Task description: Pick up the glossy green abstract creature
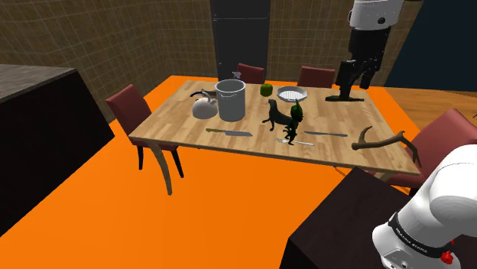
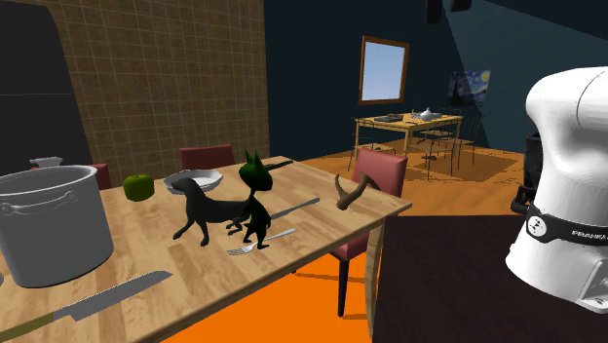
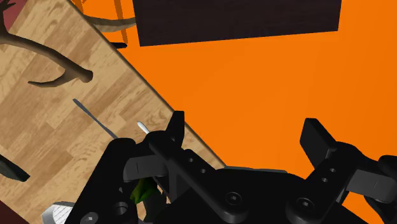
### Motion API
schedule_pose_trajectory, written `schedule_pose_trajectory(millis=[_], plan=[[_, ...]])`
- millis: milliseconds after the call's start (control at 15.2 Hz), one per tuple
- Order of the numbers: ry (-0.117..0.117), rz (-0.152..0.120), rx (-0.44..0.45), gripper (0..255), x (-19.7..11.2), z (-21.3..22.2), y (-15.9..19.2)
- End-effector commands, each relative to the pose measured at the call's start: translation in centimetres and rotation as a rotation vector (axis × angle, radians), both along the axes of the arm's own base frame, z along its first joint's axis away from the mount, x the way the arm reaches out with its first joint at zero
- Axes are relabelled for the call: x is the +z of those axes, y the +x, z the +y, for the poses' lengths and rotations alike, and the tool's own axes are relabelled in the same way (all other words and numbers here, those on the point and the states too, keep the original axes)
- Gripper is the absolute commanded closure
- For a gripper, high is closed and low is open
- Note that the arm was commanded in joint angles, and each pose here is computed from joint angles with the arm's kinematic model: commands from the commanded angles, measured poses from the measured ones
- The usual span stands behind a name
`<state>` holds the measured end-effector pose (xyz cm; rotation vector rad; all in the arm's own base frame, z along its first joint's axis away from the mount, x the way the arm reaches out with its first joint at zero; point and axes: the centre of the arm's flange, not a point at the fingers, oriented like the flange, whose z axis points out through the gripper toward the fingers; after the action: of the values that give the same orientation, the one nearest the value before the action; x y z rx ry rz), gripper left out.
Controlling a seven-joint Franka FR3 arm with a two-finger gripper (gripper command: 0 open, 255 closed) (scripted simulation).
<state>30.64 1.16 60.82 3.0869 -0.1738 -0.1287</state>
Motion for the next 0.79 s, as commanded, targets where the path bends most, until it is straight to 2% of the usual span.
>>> schedule_pose_trajectory(millis=[0, 726], plan=[[0.0, 0.0, 0.0, 0, 0.0, 0.0, 0.0], [-0.099, -0.135, -0.186, 0, -12.3, -1.0, 5.6]])
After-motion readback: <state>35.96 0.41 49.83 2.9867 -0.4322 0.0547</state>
